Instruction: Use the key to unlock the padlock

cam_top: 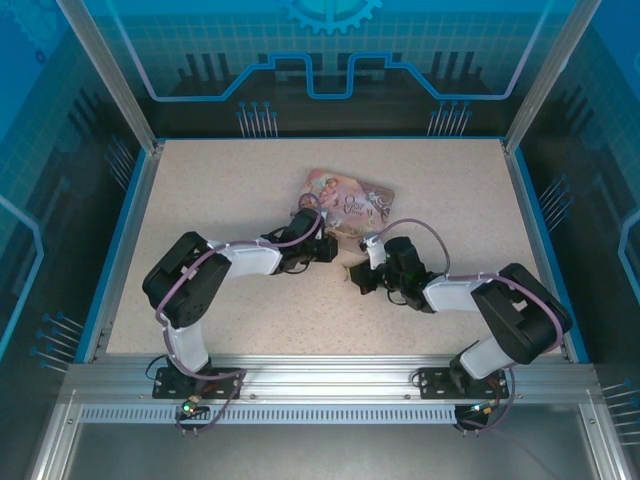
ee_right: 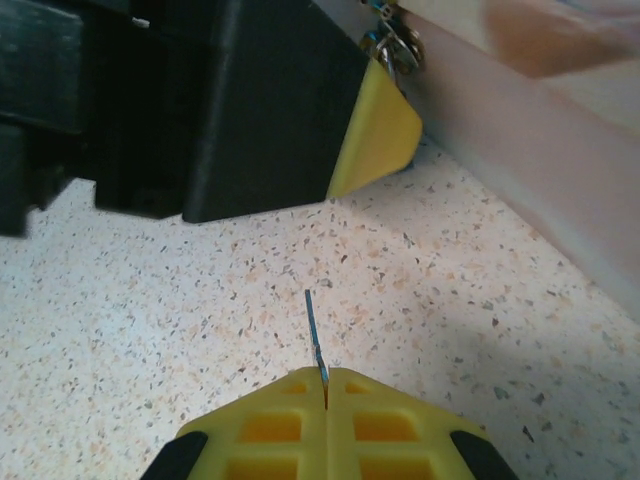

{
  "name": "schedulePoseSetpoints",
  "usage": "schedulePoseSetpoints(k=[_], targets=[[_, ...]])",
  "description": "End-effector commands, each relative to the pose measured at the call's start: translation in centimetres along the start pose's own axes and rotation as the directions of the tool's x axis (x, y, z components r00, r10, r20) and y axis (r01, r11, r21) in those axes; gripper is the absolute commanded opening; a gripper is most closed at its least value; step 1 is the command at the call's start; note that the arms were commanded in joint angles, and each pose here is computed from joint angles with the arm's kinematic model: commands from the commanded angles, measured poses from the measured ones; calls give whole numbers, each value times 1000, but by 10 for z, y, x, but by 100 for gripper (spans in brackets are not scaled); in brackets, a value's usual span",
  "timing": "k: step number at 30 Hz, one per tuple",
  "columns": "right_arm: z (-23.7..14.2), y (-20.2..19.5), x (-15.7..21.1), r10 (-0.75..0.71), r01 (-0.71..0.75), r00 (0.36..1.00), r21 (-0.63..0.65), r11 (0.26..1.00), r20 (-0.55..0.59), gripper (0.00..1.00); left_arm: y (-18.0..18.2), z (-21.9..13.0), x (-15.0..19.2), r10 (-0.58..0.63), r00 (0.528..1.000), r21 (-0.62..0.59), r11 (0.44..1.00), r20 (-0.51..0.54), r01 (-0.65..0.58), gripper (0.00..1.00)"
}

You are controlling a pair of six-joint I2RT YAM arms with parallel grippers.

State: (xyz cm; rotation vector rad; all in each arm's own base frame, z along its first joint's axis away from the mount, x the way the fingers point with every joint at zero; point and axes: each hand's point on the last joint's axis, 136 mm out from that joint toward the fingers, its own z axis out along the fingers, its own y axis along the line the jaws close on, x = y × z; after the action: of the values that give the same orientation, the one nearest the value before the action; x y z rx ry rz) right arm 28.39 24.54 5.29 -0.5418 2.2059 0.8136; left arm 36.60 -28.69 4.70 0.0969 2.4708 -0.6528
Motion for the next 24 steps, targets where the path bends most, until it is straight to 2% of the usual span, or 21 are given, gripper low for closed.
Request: schedulePoseSetpoints(k=[1,9,24], targets=[[5,-2,-9,-63,63,996,18,998,56,0,-31,-20,-21,-84,996,82,993,37,81,18],[10,-11,7,-63,62,998,40,997,26,0,-40,-29,-20,-185,982,131,975,40,179,17],[10,-14,-13,-66,61,993,49,997,100,0,-51,-39,-21,-275,961,186,946,23,266,16]])
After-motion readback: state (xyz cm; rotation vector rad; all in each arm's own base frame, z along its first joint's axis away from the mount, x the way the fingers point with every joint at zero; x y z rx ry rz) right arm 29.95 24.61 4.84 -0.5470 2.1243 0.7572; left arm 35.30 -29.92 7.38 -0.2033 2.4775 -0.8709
